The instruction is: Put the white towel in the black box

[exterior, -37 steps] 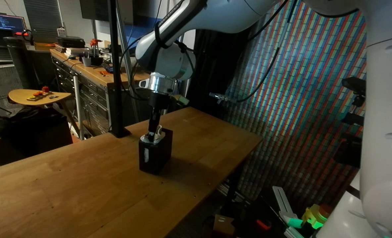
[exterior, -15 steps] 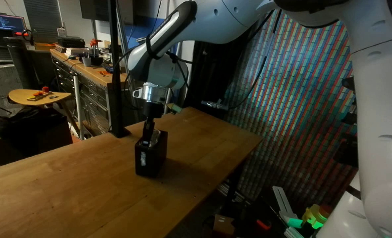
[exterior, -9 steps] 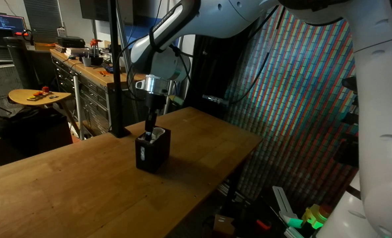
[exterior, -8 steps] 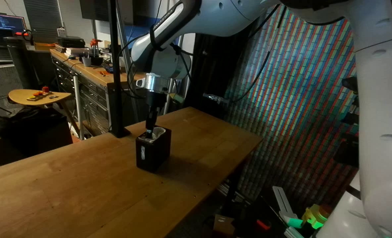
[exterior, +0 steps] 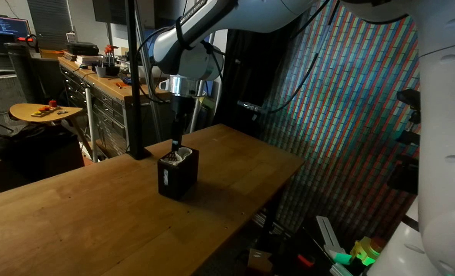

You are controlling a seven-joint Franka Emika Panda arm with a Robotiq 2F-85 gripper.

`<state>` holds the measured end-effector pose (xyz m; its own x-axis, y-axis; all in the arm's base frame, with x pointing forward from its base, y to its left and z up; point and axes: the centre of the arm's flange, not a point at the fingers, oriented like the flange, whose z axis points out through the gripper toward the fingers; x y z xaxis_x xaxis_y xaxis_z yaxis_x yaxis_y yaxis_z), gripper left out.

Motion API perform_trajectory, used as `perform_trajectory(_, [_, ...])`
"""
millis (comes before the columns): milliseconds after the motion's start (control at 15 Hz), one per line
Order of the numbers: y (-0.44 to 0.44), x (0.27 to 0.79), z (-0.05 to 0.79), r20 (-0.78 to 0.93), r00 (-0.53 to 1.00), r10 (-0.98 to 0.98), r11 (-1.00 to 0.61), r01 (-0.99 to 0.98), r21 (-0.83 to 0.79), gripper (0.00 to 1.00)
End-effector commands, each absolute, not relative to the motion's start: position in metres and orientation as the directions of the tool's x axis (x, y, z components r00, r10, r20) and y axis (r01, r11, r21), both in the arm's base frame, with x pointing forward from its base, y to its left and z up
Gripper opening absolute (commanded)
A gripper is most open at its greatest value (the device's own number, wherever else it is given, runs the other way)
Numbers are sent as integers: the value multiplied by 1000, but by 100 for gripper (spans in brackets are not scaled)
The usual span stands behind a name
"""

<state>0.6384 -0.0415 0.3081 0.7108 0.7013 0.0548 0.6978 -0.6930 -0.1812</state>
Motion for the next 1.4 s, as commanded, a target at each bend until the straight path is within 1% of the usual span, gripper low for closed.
perform_trajectory(0, [-36,640,321,1,747,665,-736,655,-169,42])
perform_trajectory(133, [-33,638,320,-16,796,606,-786,595,-169,28])
perform_trajectory(200, [-31,638,319,-23,820,572,-810,560,-172,18])
perform_trajectory(333, [-27,638,318,-34,848,528,-839,516,-172,3])
perform_trajectory(400, [-26,638,317,-41,856,515,-849,502,-165,0])
perform_trajectory(933, [-31,638,311,-75,857,510,-858,500,-119,0])
perform_trajectory(1333, [-30,643,294,-72,852,519,-852,508,-130,0])
